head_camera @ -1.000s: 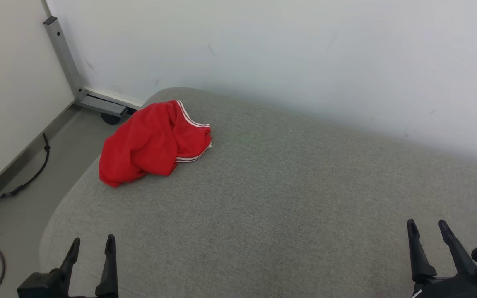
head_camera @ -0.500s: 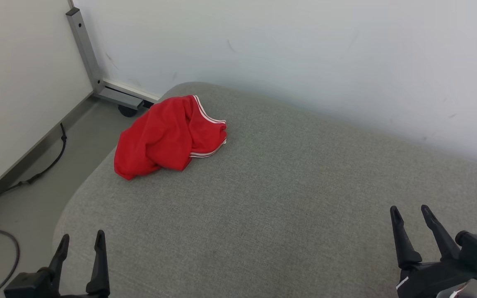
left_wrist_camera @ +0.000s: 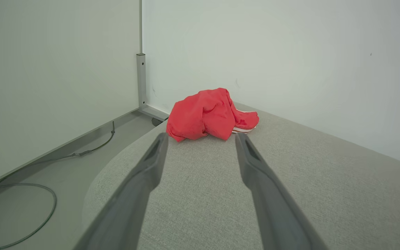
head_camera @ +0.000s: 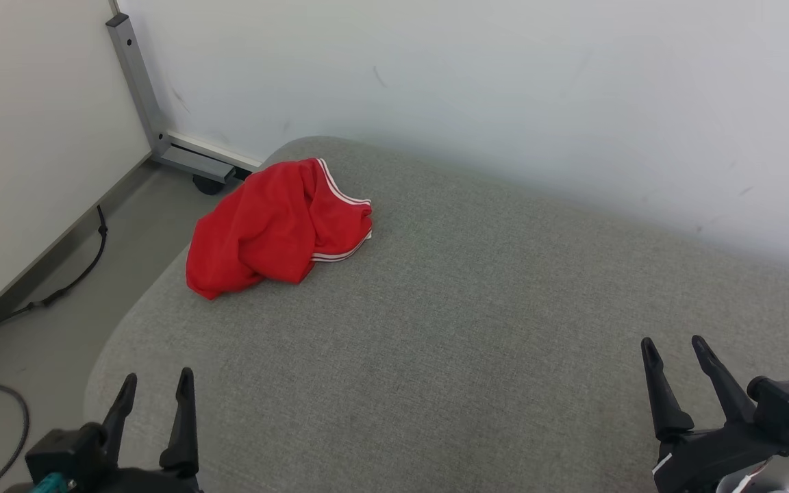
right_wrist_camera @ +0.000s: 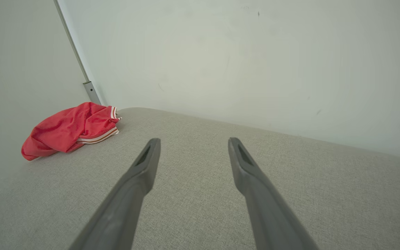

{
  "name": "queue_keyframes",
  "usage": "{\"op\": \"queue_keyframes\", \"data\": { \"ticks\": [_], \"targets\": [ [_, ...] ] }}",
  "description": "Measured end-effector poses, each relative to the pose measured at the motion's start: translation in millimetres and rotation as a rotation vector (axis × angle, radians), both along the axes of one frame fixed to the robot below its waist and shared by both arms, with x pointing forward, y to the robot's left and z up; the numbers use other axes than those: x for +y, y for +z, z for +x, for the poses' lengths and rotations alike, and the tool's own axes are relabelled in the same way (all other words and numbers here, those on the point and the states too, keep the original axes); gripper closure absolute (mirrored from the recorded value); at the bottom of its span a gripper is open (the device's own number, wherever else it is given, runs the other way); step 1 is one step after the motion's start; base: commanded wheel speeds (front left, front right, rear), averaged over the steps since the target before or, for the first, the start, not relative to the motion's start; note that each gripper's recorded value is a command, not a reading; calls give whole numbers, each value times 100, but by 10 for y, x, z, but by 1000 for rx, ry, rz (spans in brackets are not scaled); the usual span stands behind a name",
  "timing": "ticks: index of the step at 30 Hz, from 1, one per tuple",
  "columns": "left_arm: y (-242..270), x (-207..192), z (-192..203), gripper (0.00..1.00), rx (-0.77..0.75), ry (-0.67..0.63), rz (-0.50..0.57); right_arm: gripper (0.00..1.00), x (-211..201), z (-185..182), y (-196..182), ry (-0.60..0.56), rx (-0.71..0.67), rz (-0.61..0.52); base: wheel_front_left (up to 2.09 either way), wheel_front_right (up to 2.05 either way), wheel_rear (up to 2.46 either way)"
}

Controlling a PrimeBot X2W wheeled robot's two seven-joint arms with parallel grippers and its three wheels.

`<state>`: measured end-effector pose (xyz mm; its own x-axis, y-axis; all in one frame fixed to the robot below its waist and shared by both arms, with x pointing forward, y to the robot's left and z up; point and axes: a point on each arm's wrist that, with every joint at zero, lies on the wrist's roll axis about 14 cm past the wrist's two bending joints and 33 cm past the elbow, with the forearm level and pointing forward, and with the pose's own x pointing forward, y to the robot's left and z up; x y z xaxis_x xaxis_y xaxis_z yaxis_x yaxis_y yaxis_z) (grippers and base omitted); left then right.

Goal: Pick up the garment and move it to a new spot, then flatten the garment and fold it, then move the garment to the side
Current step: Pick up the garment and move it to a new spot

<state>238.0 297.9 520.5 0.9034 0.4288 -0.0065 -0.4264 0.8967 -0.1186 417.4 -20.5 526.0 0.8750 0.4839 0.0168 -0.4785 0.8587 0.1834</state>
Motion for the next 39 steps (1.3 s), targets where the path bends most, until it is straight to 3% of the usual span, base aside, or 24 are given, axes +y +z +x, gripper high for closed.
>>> {"op": "queue_keyframes", "data": {
  "ticks": [12, 23, 26, 39],
  "targets": [
    [203, 92, 473, 0, 5, -119, 32, 0, -110, -67, -48, -15, 13, -4, 0, 0, 0],
    [621, 256, 1367, 0, 15, -216, 67, 0, -367, 143, -108, -69, 19, -22, 0, 0, 0],
    [545, 291, 1774, 0, 103, -258, 48, 0, -467, 294, -167, -92, 29, -30, 0, 0, 0],
    [205, 490, 2434, 0, 300, -255, -38, 0, -643, 606, -245, -139, 29, -49, 0, 0, 0]
  ]
}}
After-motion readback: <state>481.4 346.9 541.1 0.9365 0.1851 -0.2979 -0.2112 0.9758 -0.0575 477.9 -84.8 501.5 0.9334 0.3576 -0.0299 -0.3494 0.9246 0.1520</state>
